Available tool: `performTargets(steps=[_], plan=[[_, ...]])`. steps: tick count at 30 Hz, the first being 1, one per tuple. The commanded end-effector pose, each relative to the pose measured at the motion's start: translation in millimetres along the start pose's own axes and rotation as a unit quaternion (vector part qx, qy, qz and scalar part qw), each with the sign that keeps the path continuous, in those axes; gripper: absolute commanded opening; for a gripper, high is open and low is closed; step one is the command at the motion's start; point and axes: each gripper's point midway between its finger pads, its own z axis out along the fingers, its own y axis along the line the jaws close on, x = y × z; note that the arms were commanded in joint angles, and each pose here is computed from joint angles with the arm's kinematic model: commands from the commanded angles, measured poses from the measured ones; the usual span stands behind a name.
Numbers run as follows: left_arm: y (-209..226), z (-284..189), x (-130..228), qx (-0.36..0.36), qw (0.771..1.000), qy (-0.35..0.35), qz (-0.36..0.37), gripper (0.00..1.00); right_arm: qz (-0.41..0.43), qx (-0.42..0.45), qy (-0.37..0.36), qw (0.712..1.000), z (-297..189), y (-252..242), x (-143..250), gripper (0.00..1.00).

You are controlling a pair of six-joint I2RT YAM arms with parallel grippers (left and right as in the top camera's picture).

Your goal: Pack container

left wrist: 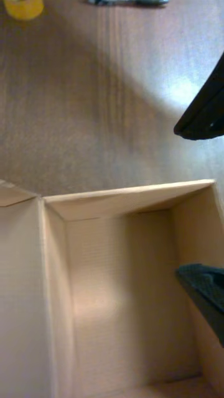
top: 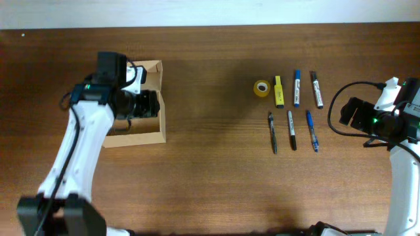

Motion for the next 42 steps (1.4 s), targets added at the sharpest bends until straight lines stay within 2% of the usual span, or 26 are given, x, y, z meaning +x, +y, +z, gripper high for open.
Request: performTargets(steps=[1,9,16,23,24,25,27,28,29,37,42], plan=[[-8,5,-17,0.008,1.000,-0.002,0.007,0.65,-0.004,-0.007,-0.010,1.000,-5,2,-7,0.99],[-7,23,-18,-0.058,0.998,0.003,-0.013,0.64,-0.002,-0.007,-0.006,1.000,-5,2,-6,0.99],[0,53,-7,-0.098,0.993,0.035,-0.050,0.64,0.000,-0.007,0.003,1.000,-5,2,-1,0.99],[6,93,3,-0.100,0.991,0.075,-0.054,0.64,0.000,-0.007,0.007,1.000,-5,2,1,0.99],[7,99,5,-0.099,0.990,0.082,-0.055,0.62,0.000,-0.007,0.007,1.000,-5,2,1,0.99],[7,106,9,-0.098,0.989,0.092,-0.056,0.54,0.000,-0.007,0.007,1.000,-5,2,1,0.99],[8,113,13,-0.097,0.988,0.103,-0.058,0.28,0.000,-0.007,0.007,1.000,-5,2,1,0.99],[8,114,13,-0.097,0.988,0.104,-0.058,0.09,0.000,-0.007,0.007,1.000,-5,2,1,0.99],[8,114,13,-0.098,0.988,0.104,-0.058,0.02,0.000,-0.007,0.007,1.000,-5,2,1,0.99],[-11,98,-2,-0.091,0.991,0.087,-0.041,0.02,0.000,-0.007,0.007,1.000,-5,2,1,0.99],[-56,66,-17,-0.090,0.993,0.077,-0.016,0.02,0.000,-0.007,0.008,1.000,-5,2,1,0.99]])
